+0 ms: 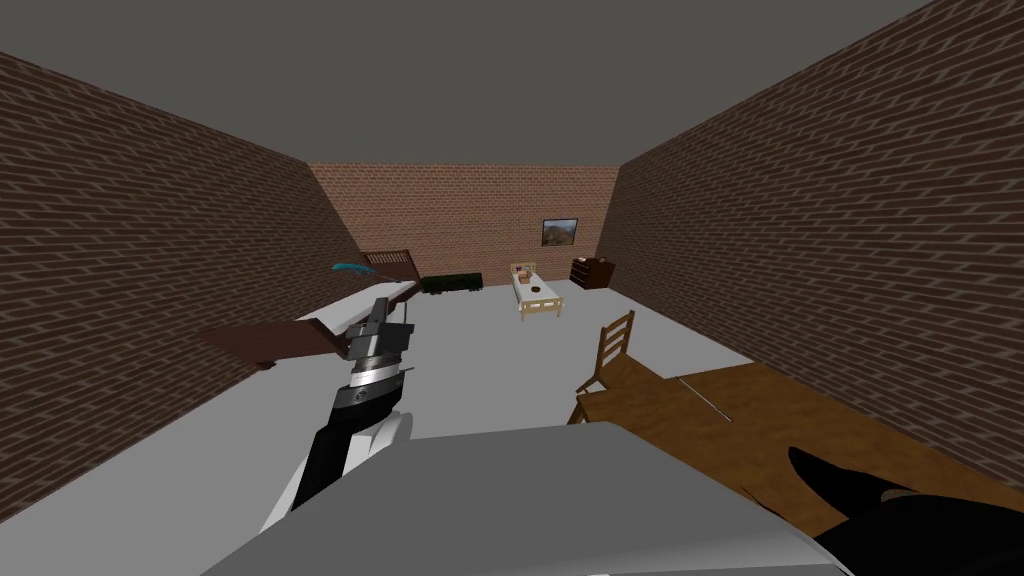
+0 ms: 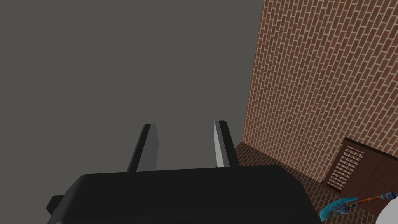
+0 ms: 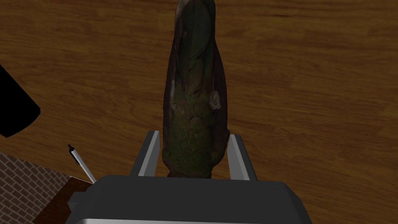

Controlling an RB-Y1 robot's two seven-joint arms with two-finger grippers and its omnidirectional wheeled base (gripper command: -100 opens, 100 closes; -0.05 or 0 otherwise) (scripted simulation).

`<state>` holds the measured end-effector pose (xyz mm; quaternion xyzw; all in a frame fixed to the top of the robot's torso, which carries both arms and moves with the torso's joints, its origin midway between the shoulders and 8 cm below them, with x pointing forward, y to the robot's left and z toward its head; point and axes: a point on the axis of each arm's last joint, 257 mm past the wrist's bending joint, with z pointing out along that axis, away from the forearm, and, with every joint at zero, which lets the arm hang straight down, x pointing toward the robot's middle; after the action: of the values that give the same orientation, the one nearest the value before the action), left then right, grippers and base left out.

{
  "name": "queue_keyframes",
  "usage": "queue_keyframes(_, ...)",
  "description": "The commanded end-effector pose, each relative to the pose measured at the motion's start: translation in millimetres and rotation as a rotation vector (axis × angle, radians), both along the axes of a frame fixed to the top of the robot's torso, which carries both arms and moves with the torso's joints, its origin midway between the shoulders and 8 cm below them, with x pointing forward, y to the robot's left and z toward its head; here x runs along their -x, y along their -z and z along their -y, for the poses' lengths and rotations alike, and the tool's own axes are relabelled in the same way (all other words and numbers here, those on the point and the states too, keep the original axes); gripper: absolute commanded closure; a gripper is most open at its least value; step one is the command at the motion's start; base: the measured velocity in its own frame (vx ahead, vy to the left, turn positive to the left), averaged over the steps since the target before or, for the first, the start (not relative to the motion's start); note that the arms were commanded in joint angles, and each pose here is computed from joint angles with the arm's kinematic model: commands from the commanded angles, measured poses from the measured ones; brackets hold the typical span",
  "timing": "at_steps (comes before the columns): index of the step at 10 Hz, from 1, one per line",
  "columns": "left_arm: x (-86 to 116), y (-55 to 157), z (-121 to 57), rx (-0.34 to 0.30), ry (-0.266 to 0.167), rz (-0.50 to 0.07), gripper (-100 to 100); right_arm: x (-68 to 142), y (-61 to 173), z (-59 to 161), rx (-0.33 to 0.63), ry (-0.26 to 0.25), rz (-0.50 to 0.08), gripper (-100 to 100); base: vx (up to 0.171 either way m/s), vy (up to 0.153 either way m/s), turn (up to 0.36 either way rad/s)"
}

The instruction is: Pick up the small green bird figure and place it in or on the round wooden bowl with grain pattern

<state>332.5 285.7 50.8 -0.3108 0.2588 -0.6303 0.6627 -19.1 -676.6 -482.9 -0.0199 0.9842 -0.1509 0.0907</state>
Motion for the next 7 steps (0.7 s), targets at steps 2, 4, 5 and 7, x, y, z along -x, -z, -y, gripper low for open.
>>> queue_keyframes(2,0,0,0.0,0.0,0.0,0.0,0,-28,-22,18,0.034,-0.073,0.019,100,0.016,0.114,-0.106)
queue_keyframes(4,0,0,0.0,0.0,0.0,0.0,0,-47,-32,20,0.042,-0.119,0.035,100,0.021,0.06,-0.095)
queue_keyframes(5,0,0,0.0,0.0,0.0,0.0,0,-57,-36,20,0.045,-0.141,0.043,100,0.014,0.031,-0.107)
queue_keyframes(7,0,0,0.0,0.0,0.0,0.0,0,-85,-52,18,0.053,-0.214,0.067,100,0.006,0.042,-0.164)
